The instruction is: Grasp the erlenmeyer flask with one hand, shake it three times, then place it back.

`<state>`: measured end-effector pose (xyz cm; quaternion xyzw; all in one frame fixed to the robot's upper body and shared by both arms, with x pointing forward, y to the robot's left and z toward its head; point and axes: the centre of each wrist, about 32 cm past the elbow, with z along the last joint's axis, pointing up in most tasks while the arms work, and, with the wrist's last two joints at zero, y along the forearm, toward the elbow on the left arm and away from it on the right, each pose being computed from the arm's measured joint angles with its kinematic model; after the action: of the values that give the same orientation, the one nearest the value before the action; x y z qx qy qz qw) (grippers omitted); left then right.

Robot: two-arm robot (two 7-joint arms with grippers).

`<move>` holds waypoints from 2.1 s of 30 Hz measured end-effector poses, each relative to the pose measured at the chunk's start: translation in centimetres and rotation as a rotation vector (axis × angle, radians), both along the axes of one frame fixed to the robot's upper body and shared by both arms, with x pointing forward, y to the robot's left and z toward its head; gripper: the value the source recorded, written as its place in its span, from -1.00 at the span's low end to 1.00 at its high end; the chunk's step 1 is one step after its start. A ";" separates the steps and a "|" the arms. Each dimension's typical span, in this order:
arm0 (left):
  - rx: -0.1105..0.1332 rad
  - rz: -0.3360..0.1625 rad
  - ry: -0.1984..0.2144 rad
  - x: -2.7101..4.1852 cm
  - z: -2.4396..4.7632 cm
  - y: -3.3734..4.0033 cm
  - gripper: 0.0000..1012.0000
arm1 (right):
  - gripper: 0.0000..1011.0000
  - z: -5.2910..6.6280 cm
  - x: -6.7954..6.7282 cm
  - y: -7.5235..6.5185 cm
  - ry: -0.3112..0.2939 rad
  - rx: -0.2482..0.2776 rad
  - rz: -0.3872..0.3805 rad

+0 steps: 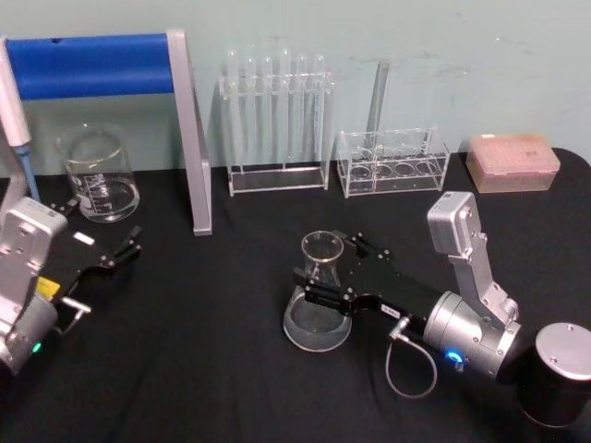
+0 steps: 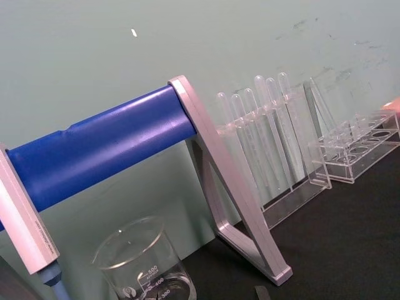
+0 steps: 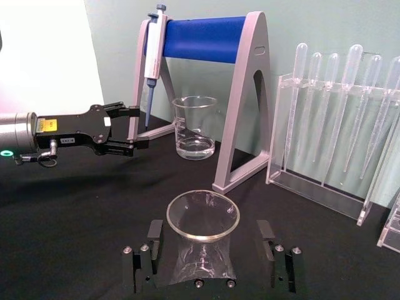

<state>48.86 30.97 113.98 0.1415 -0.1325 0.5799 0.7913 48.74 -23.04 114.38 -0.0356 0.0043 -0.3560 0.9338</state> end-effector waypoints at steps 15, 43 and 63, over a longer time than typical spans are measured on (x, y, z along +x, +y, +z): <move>0.000 0.000 0.000 0.00 0.00 0.00 0.98 | 0.05 0.0 0.0 0.0 0.000 0.001 0.000; 0.000 0.000 0.000 0.00 0.00 0.00 0.98 | -0.11 4.3 -0.8 0.1 -0.074 0.008 -0.057; 0.000 0.000 0.000 0.00 0.00 0.00 0.98 | -0.11 5.3 -1.1 0.1 -0.098 0.030 -0.070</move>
<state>48.86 30.97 113.98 0.1415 -0.1325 0.5799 0.7913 47.67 -22.94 119.71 -0.0039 -0.0346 -0.3899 0.9202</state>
